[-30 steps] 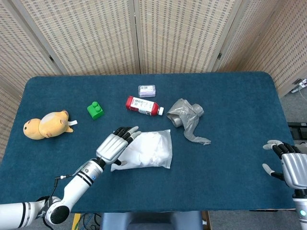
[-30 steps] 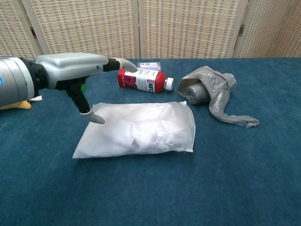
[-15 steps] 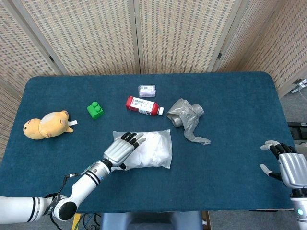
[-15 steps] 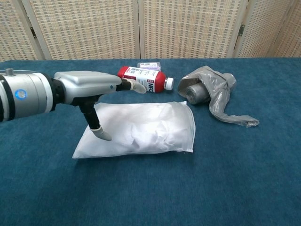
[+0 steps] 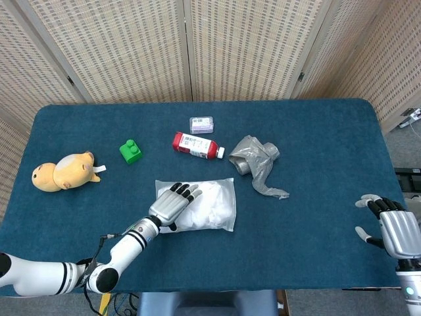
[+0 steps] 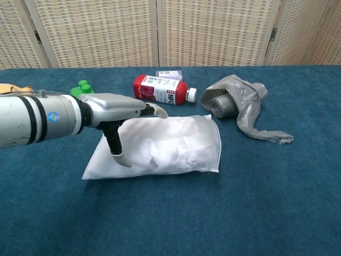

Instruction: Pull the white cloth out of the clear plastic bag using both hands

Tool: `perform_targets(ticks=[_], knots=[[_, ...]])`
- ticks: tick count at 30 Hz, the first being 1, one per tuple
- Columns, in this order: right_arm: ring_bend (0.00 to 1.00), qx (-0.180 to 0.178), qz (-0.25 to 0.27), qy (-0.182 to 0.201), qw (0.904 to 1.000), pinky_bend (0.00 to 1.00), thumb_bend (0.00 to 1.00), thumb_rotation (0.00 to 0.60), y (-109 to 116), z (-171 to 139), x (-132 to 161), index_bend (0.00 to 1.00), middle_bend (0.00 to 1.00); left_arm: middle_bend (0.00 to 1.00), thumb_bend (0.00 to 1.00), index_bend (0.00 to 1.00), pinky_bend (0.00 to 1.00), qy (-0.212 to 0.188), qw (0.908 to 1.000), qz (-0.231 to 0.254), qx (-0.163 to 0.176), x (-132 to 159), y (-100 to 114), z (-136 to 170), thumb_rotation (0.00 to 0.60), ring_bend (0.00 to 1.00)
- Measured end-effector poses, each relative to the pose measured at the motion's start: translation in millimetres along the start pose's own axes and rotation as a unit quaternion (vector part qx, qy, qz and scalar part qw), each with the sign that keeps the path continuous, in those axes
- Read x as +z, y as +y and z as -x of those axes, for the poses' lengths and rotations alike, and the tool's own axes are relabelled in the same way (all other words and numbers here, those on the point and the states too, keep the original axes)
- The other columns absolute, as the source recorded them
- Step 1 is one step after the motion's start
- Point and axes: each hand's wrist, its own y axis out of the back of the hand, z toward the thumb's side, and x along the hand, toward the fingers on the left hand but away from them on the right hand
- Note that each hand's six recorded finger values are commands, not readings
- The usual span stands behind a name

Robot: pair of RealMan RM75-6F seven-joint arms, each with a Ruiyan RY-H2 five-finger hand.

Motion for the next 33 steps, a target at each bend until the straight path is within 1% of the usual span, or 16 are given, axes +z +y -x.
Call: perform_targets(ticks=[8,14,18,22,24,26,29,32,33], knots=[[0.29,0.007,-0.001,0.002,1.0000,0.38,0.14,0.600,-3.5,1.4,1.8,0.38,0.31,0.00,0.00,0.00,0.04,0.029,0.9991,0.012,-0.029,-8.4,-6.1,-6.8,0.600,0.00],[0.29,0.011,-0.001,0.003,0.9999,0.38,0.14,0.600,-5.7,1.9,2.9,0.38,0.31,0.00,0.00,0.00,0.04,0.044,0.9979,0.005,-0.047,-10.4,-8.5,-11.0,0.600,0.00],[0.29,0.013,0.000,0.003,0.9999,0.38,0.14,0.600,-7.2,2.4,3.6,0.38,0.32,0.00,0.00,0.00,0.07,0.049,0.9973,-0.026,-0.048,-8.5,-6.8,-16.7,0.600,0.00],[0.29,0.015,0.001,0.005,0.9999,0.38,0.14,0.600,-8.4,2.9,4.3,0.38,0.32,0.00,0.00,0.00,0.14,0.052,0.9960,-0.056,-0.046,-6.2,-6.3,-21.9,0.600,0.01],[0.29,0.015,0.002,0.005,0.9999,0.38,0.14,0.600,-9.0,3.2,4.8,0.38,0.32,0.01,0.00,0.00,0.18,0.054,0.9950,-0.070,-0.046,-5.0,-6.6,-24.4,0.600,0.04],[0.29,0.017,0.003,0.006,0.9998,0.38,0.14,0.600,-9.8,3.3,5.0,0.38,0.32,0.03,0.00,0.00,0.20,0.056,0.9942,-0.081,-0.045,-4.2,-7.7,-26.4,0.600,0.07],[0.29,0.019,0.003,0.006,0.9998,0.38,0.14,0.600,-11.2,3.9,5.4,0.38,0.33,0.11,0.00,0.00,0.24,0.059,0.9933,-0.090,-0.042,-4.0,-8.8,-29.2,0.600,0.12],[0.29,0.022,0.004,0.007,0.9997,0.38,0.14,0.600,-12.6,4.8,6.5,0.38,0.33,0.22,0.00,0.02,0.31,0.059,0.9932,-0.094,-0.035,-3.0,-8.1,-31.1,0.600,0.20],[0.29,0.022,0.004,0.008,0.9997,0.38,0.14,0.600,-12.9,5.0,6.9,0.38,0.33,0.27,0.00,0.05,0.35,0.058,0.9932,-0.096,-0.031,-2.4,-7.3,-31.6,0.600,0.24]])
